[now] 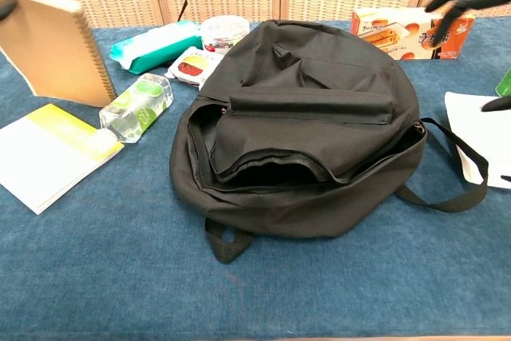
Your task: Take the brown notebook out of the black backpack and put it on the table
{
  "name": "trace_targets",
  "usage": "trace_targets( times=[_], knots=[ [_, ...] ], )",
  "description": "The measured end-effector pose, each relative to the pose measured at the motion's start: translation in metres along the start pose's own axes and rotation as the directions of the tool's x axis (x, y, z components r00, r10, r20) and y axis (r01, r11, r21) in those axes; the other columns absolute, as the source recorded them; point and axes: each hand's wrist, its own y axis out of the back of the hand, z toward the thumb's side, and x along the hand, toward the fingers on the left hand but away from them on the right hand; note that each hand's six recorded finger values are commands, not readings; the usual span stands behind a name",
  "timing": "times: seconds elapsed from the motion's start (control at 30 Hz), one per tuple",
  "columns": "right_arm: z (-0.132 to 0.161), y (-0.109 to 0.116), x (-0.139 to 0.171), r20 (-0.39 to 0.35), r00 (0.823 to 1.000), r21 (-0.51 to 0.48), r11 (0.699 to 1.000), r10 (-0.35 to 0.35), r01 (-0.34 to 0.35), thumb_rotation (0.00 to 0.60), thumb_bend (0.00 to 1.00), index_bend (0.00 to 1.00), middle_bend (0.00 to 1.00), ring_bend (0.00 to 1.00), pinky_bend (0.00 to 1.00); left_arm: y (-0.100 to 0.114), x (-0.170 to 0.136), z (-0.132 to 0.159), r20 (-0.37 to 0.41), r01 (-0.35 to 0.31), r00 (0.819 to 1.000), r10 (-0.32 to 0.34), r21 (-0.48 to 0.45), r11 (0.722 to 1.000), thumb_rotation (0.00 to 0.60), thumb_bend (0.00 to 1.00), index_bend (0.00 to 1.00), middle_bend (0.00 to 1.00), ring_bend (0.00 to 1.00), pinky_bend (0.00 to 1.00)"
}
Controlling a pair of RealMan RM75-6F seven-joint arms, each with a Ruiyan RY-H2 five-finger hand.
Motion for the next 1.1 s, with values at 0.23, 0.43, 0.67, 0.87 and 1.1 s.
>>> trace_targets(
  times=[0.23, 0.43, 0.67, 0.87, 1.1],
  knots=[
    [-0.033, 0.000, 0.040, -0.016, 0.999, 0.009, 0.999, -0.038, 0.038, 0.600, 0.00, 0.30, 0.11, 0.00, 0.09, -0.004, -0.036, 0.016, -0.038, 0.102, 0.994, -0.107, -0.106, 0.989, 0.600, 0.00, 0.05, 0.00, 0.00, 0.19],
    [-0.036, 0.004, 0.060, -0.001, 0.999, -0.001, 0.999, -0.048, 0.048, 0.600, 0.00, 0.30, 0.11, 0.00, 0.09, 0.015, -0.069, 0.022, -0.061, 0.159, 0.983, -0.175, -0.207, 0.965, 0.600, 0.00, 0.00, 0.00, 0.00, 0.12],
    [-0.033, 0.010, 0.081, 0.059, 0.995, 0.036, 0.996, -0.081, 0.079, 0.600, 0.00, 0.30, 0.08, 0.00, 0.09, 0.047, -0.107, 0.018, -0.114, 0.203, 0.965, -0.237, -0.256, 0.945, 0.600, 0.00, 0.00, 0.00, 0.00, 0.00],
    [-0.036, 0.017, 0.108, 0.159, 0.975, 0.076, 0.986, -0.158, 0.148, 0.600, 0.00, 0.27, 0.05, 0.00, 0.09, 0.069, -0.142, 0.006, -0.184, 0.194, 0.950, -0.253, -0.291, 0.937, 0.600, 0.00, 0.00, 0.00, 0.00, 0.00],
    [-0.050, 0.016, 0.131, 0.273, 0.942, 0.064, 0.980, -0.197, 0.186, 0.600, 0.00, 0.19, 0.00, 0.00, 0.08, 0.087, -0.167, 0.001, -0.228, 0.172, 0.945, -0.236, -0.266, 0.948, 0.600, 0.00, 0.00, 0.00, 0.00, 0.00]
  ],
)
